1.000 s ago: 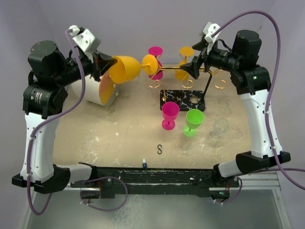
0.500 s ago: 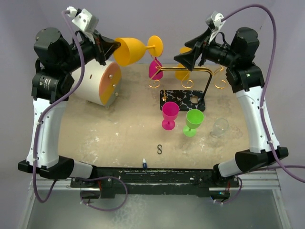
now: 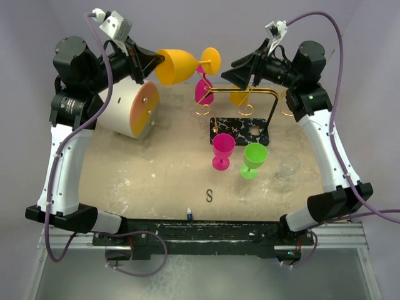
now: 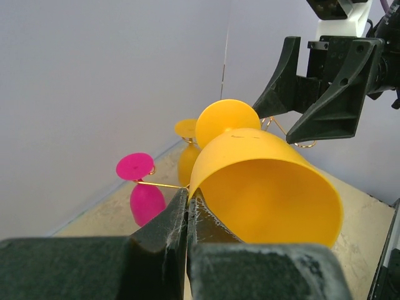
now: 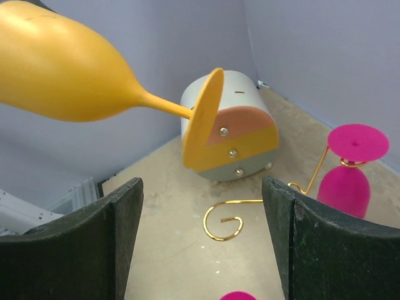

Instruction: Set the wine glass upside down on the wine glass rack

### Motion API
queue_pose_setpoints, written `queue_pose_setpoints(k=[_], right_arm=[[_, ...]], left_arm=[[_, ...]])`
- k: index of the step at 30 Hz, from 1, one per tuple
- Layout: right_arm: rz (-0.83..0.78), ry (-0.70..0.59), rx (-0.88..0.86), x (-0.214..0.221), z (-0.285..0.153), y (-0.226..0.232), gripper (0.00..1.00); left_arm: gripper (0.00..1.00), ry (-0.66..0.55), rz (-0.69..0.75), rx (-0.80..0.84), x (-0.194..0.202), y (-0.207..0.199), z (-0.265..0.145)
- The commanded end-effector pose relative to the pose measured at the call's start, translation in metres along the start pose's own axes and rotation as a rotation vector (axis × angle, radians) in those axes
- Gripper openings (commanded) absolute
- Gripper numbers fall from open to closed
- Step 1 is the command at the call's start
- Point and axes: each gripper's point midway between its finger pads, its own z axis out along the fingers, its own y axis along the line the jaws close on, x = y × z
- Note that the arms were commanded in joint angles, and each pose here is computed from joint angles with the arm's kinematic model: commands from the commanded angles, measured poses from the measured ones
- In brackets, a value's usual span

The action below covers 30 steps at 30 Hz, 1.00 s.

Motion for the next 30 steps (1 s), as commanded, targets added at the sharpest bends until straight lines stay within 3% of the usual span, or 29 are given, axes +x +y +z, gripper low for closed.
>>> queue_pose_setpoints(k=[1, 14, 25, 30], right_arm=[[-0.012, -0.064, -0.069, -0.020, 0.005, 0.025, 0.78], [-0.003, -0.084, 0.041, -0.023, 0.019, 0.007, 0.54], [0.026, -0.073, 0.029, -0.018, 0.035, 0.011, 0.45], [0.039, -0.074, 0.048, -0.017, 0.038, 0.007, 0.27]], left_arm=[[0.00, -0.064, 0.003, 0.034, -0.015, -0.006, 0.001], [0.00, -0.067, 0.018, 0.024, -0.013, -0.005, 0.000], [0.00, -0.056, 0.032, 0.013, -0.008, 0.001, 0.004], [0.00, -0.048, 0.041, 0.009, -0.005, 0.003, 0.006]])
